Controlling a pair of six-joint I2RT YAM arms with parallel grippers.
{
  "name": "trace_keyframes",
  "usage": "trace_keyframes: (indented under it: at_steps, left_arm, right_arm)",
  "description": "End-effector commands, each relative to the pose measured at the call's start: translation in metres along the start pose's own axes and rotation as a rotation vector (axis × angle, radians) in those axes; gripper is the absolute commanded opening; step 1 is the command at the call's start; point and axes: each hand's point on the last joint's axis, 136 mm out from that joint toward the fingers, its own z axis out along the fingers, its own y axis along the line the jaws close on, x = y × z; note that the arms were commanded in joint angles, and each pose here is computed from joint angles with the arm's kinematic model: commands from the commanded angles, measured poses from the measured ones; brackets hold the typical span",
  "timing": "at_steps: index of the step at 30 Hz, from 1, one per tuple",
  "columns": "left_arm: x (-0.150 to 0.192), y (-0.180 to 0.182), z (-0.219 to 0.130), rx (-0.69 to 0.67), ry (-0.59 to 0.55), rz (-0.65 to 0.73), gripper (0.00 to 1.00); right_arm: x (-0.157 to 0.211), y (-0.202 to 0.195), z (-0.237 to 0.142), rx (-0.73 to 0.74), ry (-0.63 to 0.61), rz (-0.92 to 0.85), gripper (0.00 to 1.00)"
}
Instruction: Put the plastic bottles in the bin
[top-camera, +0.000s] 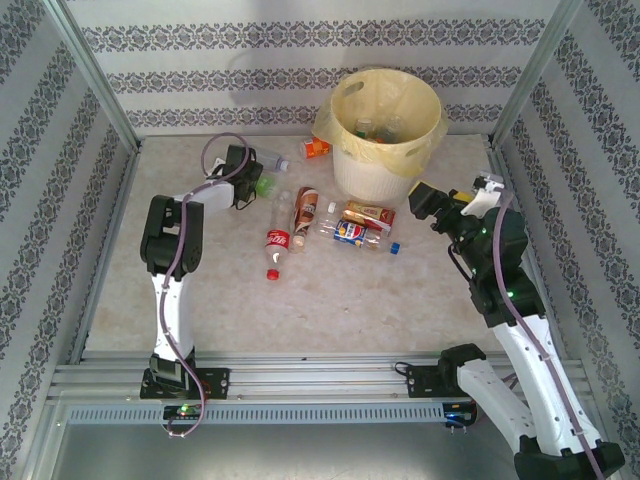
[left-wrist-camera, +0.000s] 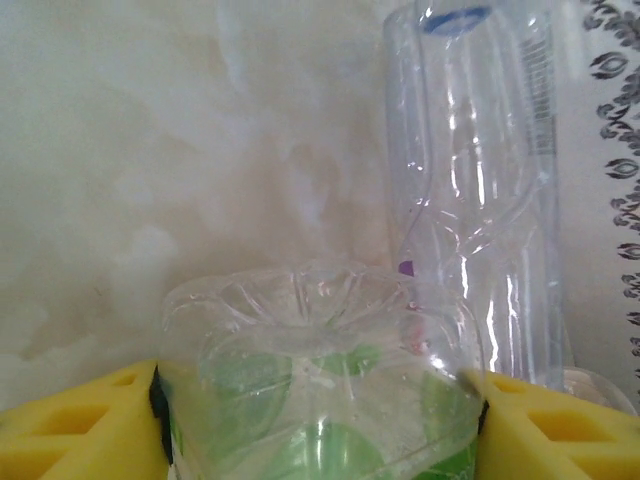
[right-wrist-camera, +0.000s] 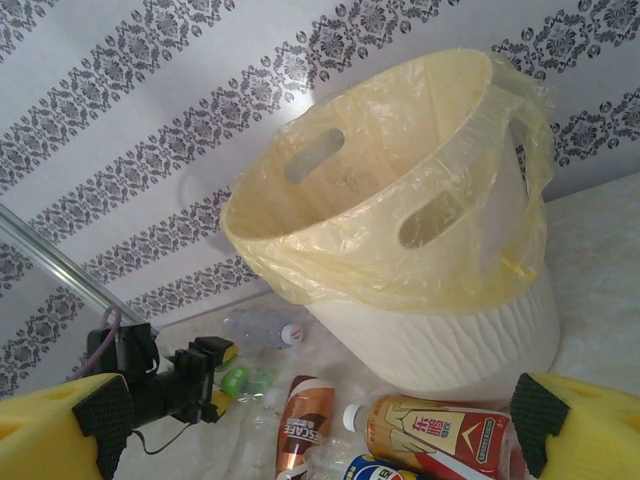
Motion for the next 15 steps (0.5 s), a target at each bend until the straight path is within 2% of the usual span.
trace_keyframes:
  at_steps: [1, 8, 15]
  left_arm:
    - [-0.030, -0.035, -0.030, 0.110, -0.084, 0.072, 0.66]
    - [-0.027, -0.057, -0.075, 0.189, -0.045, 0.191, 0.64]
    - [-0.014, -0.078, -0.116, 0.286, -0.008, 0.307, 0.63]
  right_arm:
    - [0.003, 0.012, 0.005, -0.069, -0.003, -0.026, 0.98]
    - [0.022, 0.036, 0.014, -0.183, 0.079, -0.086, 0.98]
    - [0.039, 0.050, 0.028, -0.210, 0.123, -0.143, 0.98]
